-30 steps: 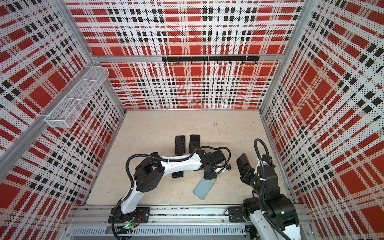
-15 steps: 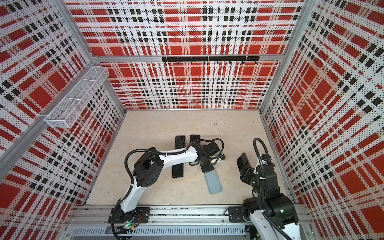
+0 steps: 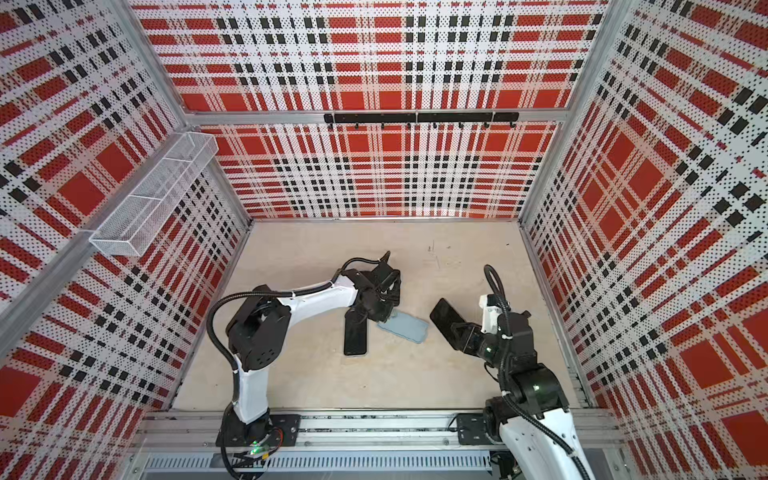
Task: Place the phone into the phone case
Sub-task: 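Grasp the light blue case's lens corner with the left gripper and pull it closer, then lower the purple-edged phone into the light blue case with the right gripper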
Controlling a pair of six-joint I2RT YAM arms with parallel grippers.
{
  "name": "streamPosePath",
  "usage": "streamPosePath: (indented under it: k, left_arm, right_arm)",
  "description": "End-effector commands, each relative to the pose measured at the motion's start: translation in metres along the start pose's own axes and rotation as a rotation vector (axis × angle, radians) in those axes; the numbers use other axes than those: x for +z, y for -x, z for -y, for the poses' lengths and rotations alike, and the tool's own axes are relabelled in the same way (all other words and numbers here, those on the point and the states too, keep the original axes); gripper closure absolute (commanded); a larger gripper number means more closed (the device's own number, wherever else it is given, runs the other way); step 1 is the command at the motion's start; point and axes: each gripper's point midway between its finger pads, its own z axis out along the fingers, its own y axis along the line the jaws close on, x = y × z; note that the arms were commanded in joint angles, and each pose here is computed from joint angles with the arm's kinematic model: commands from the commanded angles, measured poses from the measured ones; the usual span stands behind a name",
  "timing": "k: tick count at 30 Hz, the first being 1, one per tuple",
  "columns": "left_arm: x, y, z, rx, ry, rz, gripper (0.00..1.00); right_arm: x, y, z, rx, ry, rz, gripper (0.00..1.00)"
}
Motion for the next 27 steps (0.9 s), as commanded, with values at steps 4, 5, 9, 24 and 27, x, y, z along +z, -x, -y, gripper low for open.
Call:
streamPosePath:
  k: [4, 5, 9, 24, 27]
  left_arm:
    - [-0.002, -0.012, 0.007, -0.163, 0.004, -0.008, 0.97]
    - [-0.001, -0.015, 0.008, -0.177, -0.004, -0.018, 0.96]
    - [0.004, -0.021, 0.015, -0.206, -0.05, -0.038, 0.86]
    - [-0.055, 0.021, 0.004, -0.306, -0.33, 0.146, 0.03]
    - [-0.059, 0.024, 0.006, -0.308, -0.405, 0.156, 0.0]
  right_arm:
    - [0.025, 0.003, -0.024, 0.058, 0.192, -0.041, 1.0]
    - [0.029, 0.001, -0.021, 0.071, 0.185, -0.052, 1.0]
    - [0.037, -0.005, -0.013, 0.096, 0.16, -0.088, 1.0]
    - [0.065, -0.004, -0.017, 0.055, 0.167, -0.233, 1.0]
    - [0.071, -0.005, -0.015, 0.062, 0.167, -0.251, 1.0]
